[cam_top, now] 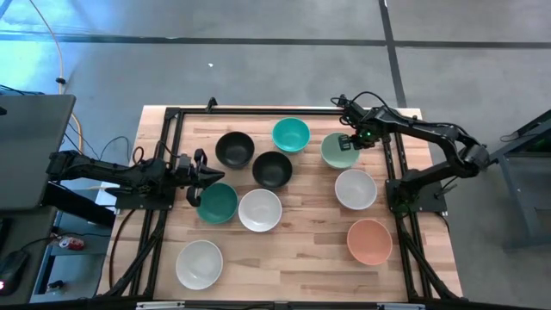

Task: Nest bowls inside each other
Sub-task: Stack the light green bowl on top of bottom right black bowl

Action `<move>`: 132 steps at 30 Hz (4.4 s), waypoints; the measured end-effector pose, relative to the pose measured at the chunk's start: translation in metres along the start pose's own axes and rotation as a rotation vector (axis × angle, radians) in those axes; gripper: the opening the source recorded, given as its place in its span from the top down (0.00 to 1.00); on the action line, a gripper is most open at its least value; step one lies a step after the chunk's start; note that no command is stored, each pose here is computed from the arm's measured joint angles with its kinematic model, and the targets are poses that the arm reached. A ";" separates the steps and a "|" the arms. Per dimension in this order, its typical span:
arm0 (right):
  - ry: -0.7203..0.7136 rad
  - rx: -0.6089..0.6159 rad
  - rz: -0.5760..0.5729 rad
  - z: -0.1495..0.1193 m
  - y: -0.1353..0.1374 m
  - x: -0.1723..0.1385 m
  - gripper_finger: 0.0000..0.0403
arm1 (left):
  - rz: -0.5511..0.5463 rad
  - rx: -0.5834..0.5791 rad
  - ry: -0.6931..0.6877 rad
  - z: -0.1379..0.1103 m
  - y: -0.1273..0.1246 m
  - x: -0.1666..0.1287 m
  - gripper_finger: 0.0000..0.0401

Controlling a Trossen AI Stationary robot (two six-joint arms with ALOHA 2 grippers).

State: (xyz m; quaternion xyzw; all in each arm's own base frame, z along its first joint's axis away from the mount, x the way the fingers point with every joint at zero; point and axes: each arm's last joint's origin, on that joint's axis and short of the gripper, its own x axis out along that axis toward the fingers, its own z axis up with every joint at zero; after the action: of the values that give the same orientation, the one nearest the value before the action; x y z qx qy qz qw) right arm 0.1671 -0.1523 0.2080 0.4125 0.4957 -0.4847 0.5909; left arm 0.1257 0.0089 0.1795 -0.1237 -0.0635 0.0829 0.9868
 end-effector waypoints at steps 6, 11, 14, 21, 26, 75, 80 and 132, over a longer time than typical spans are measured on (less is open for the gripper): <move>0.000 0.000 0.001 0.000 0.000 0.000 0.88 | 0.001 -0.013 0.013 -0.001 0.000 0.000 0.96; -0.004 0.000 0.000 0.000 0.000 0.000 0.90 | 0.001 -0.013 0.013 -0.001 0.000 0.000 0.96; -0.009 0.000 0.003 -0.001 0.000 0.003 0.92 | 0.004 -0.012 0.022 -0.002 0.000 0.000 0.96; -0.001 0.007 -0.006 -0.003 -0.001 0.006 0.98 | 0.005 -0.011 0.027 -0.003 0.001 0.000 0.96; -0.001 0.006 -0.007 -0.003 -0.001 0.006 0.99 | 0.005 -0.012 0.027 -0.003 0.001 0.000 0.96; -0.067 0.027 0.403 -0.010 0.075 -0.088 1.00 | 0.234 0.034 0.004 -0.004 0.008 -0.001 0.96; -0.070 0.034 0.449 -0.012 0.087 -0.087 1.00 | 0.240 0.039 0.021 -0.006 0.008 -0.001 0.96; 0.028 -0.327 0.241 0.000 0.238 -0.040 1.00 | 0.205 -0.042 0.054 -0.009 0.008 -0.001 0.96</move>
State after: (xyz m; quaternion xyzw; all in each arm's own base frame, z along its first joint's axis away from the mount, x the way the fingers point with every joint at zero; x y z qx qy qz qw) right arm 0.3987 -0.1005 0.2494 0.3742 0.5231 -0.3174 0.6969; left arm 0.1248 0.0141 0.1689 -0.1524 -0.0259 0.1787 0.9717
